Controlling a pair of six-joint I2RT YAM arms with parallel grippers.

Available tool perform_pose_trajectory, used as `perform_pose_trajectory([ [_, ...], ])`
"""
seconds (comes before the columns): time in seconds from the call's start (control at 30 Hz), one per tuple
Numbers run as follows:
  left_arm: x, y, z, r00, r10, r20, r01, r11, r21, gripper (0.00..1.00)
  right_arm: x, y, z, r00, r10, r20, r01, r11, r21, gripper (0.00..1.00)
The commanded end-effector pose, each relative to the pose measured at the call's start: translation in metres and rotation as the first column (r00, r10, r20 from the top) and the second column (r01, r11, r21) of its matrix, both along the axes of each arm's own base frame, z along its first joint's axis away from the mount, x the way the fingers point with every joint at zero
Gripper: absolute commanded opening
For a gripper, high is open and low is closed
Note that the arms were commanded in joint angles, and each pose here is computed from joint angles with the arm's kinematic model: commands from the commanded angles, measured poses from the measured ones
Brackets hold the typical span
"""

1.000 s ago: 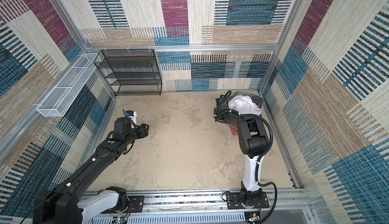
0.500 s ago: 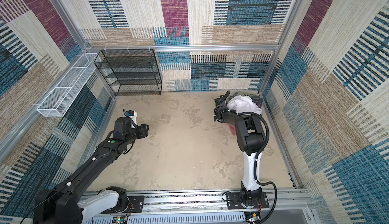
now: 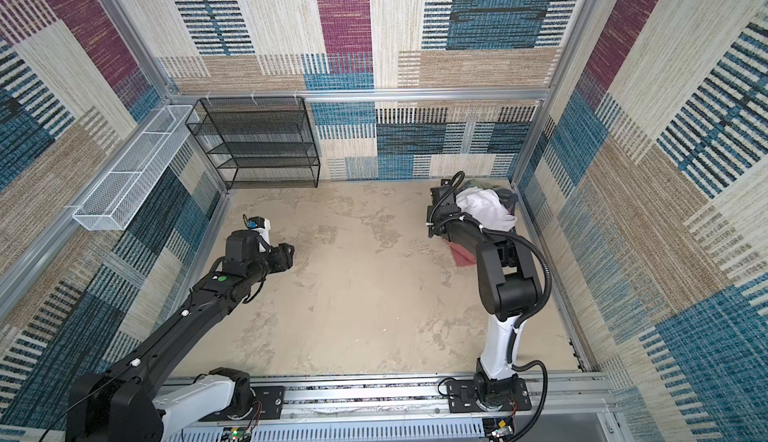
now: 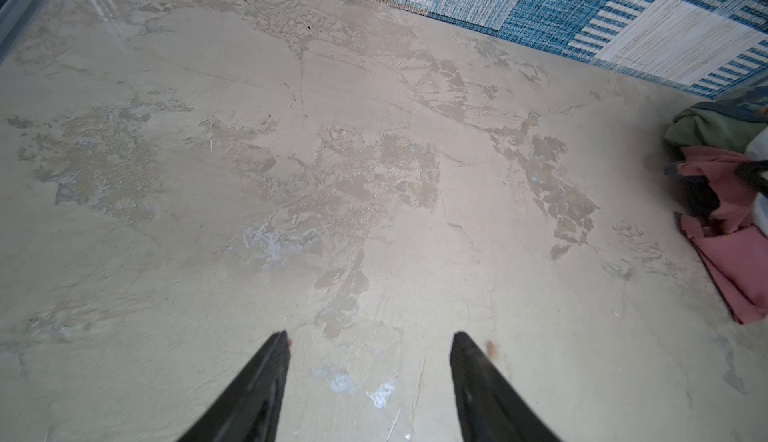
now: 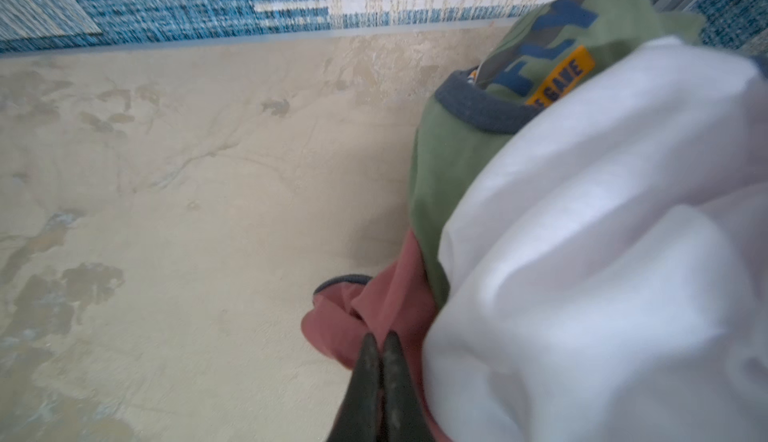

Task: Pick out a specific cloth from the pile
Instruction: 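Reach the right gripper into the clothes pile and grasp the pink shirt, then lift the pink shirt out of the pile with the right gripper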

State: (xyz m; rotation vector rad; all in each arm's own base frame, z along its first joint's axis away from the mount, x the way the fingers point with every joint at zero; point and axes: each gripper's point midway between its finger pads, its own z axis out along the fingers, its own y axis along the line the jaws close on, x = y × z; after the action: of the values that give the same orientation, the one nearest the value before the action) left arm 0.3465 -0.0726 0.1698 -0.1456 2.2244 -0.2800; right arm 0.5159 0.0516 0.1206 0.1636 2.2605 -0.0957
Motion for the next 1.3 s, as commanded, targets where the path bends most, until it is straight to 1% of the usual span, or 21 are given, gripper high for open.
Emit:
perform_pose_trajectory([
  [0.0, 0.003, -0.002, 0.007, 1.000, -0.020, 0.013, 0.020, 1.000, 0.013, 0.65, 0.005, -0.004, 0.039, 0.995, 0.005, 0.101, -0.014, 0.996, 0.085, 0.00],
  [0.13, 0.005, -0.003, 0.014, 0.999, -0.032, 0.013, 0.031, 0.999, 0.019, 0.65, 0.004, -0.010, 0.082, 0.982, 0.022, 0.186, -0.050, 0.988, 0.147, 0.00],
  [0.33, 0.011, -0.006, 0.026, 0.999, -0.033, 0.032, 0.032, 0.999, 0.006, 0.65, 0.002, -0.013, 0.129, 0.961, 0.033, 0.273, -0.076, 0.986, 0.151, 0.00],
  [0.7, 0.014, -0.010, 0.033, 0.999, -0.032, 0.037, 0.033, 0.999, -0.027, 0.65, 0.002, -0.010, 0.157, 0.942, 0.068, 0.328, -0.130, 0.976, 0.173, 0.00],
  [0.93, 0.016, -0.011, 0.037, 0.999, -0.030, 0.044, 0.032, 0.999, -0.035, 0.65, 0.003, -0.013, 0.174, 0.931, 0.062, 0.359, -0.138, 0.972, 0.189, 0.00],
  [1.27, 0.019, -0.012, 0.040, 0.998, -0.029, 0.048, 0.030, 0.999, -0.037, 0.65, 0.001, -0.015, 0.216, 0.899, 0.067, 0.433, -0.168, 0.965, 0.199, 0.00],
])
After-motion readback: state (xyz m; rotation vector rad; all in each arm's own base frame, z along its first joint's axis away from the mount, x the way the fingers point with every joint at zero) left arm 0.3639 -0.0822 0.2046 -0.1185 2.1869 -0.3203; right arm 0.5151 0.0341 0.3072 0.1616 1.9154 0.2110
